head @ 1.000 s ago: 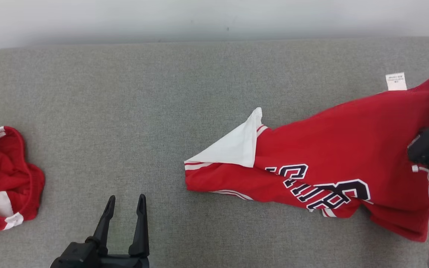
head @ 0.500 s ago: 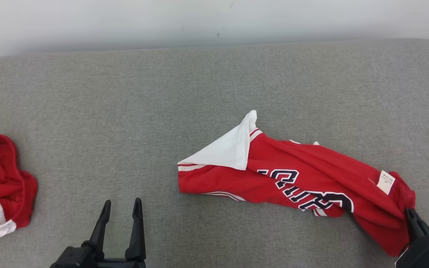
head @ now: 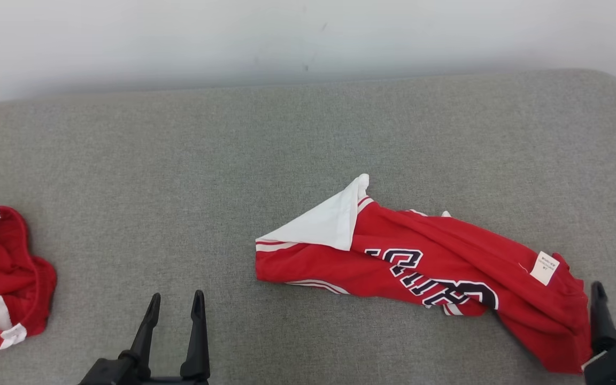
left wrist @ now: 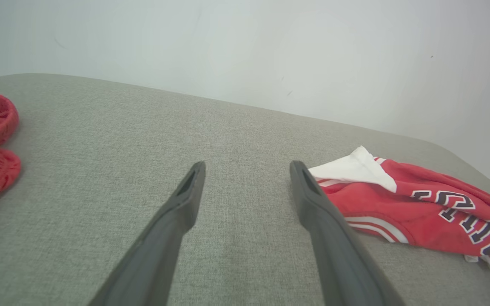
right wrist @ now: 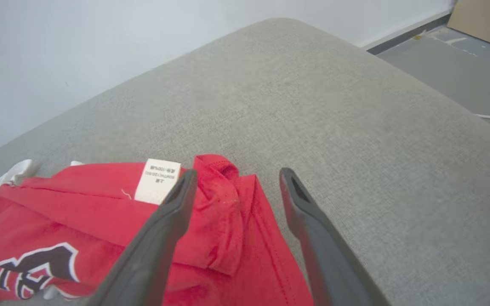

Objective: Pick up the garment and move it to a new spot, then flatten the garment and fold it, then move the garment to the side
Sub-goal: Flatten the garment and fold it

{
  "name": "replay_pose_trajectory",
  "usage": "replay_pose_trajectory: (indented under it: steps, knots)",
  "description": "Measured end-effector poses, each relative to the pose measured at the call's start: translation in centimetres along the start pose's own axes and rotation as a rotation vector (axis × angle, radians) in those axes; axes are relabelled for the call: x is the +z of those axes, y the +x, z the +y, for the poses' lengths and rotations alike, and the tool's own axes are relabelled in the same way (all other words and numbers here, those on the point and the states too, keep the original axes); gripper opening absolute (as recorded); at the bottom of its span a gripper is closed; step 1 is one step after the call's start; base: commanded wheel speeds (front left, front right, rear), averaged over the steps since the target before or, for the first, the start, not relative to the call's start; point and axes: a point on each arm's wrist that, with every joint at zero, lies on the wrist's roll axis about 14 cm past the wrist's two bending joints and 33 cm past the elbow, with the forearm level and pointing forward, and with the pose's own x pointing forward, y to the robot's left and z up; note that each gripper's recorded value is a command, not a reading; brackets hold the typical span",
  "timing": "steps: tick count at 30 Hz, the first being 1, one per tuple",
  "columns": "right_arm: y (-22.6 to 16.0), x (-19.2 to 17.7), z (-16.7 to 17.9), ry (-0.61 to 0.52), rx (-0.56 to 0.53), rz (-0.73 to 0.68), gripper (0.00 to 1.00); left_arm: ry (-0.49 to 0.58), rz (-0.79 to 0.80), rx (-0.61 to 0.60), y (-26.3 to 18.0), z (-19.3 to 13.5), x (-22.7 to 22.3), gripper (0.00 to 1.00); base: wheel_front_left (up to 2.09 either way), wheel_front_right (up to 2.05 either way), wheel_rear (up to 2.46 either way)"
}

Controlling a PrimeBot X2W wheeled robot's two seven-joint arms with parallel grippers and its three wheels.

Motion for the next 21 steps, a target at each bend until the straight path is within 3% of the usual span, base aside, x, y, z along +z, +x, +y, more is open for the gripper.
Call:
replay_pose_trajectory:
  steps: [9, 21]
  knots:
    - [-0.8, 2.9, 5.9, 0.017, 0.182, -0.253, 1.00, 0.004, -0.019, 0.004, -1.3, -0.1, 0.7, 1.00, 0.00, 0.00, 0.00]
    - [-1.7, -0.6, 9.7, 0.004, 0.299, -0.219, 1.00, 0.023, -0.044, 0.058, -3.5, 1.1, 1.7, 1.00, 0.00, 0.00, 0.00]
